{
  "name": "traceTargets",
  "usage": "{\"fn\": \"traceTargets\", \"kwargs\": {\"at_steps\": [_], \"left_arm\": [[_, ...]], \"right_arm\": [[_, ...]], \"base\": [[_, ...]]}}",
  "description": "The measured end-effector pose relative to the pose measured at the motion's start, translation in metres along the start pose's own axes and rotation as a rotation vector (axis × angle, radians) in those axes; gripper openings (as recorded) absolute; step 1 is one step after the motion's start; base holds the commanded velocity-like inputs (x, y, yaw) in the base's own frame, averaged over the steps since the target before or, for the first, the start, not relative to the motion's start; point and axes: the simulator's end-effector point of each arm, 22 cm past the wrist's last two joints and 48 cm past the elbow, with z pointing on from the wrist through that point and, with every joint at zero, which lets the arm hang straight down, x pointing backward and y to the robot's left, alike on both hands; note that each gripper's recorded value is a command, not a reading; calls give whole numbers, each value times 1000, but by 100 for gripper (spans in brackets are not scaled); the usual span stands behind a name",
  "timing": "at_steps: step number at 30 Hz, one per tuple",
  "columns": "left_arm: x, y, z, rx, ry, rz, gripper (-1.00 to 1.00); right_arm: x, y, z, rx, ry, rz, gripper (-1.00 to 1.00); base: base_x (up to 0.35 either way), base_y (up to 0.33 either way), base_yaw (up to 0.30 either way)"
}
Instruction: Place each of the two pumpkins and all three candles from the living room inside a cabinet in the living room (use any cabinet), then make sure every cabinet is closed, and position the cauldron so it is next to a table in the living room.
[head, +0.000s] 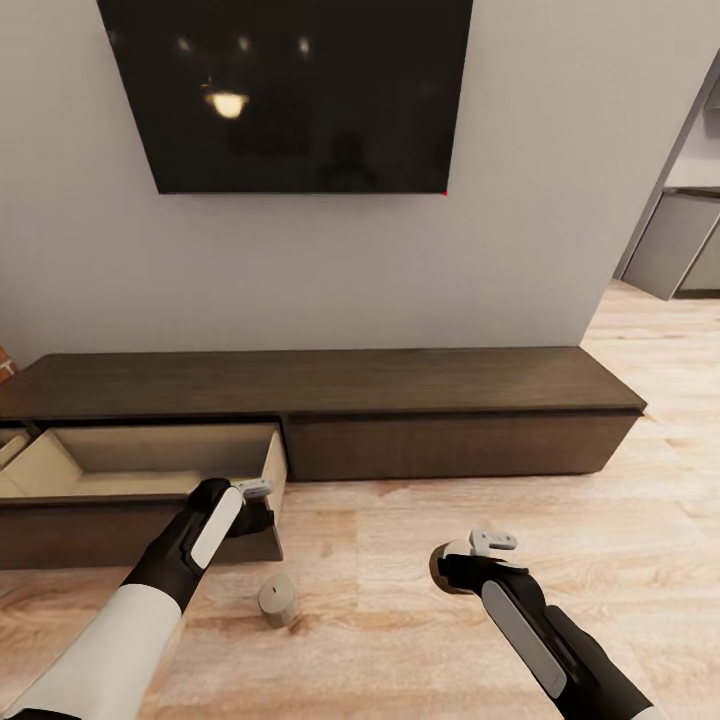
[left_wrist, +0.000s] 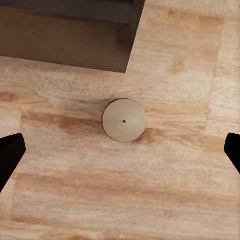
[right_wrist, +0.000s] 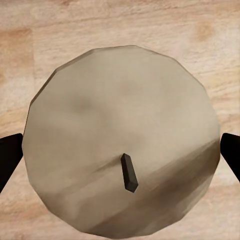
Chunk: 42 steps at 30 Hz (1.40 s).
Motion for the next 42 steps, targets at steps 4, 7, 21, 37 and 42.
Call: {"fn": "traceTargets", "kwargs": {"at_steps": [4,7,21,37,42], "left_arm": [[5,1,8,0,1,-1,100],[10,1,14,2,1,-2,100],[30,-4,42,34,6,-4,100],[47,-6,74,47,12,-11,100],[51,-6,84,47,16,-16,100]], "right_arm": [[6,-1,6,0,-1,0,-100],[11,-2,11,0,-1,1,-100],[35,-4,33,1,0,1,-100],[62,-6,58,0,28,3,-100],[71,-7,65,1,48,2,-100]], "base": [[0,0,0],[0,0,0],[0,0,0],[0,0,0],[0,0,0]]}}
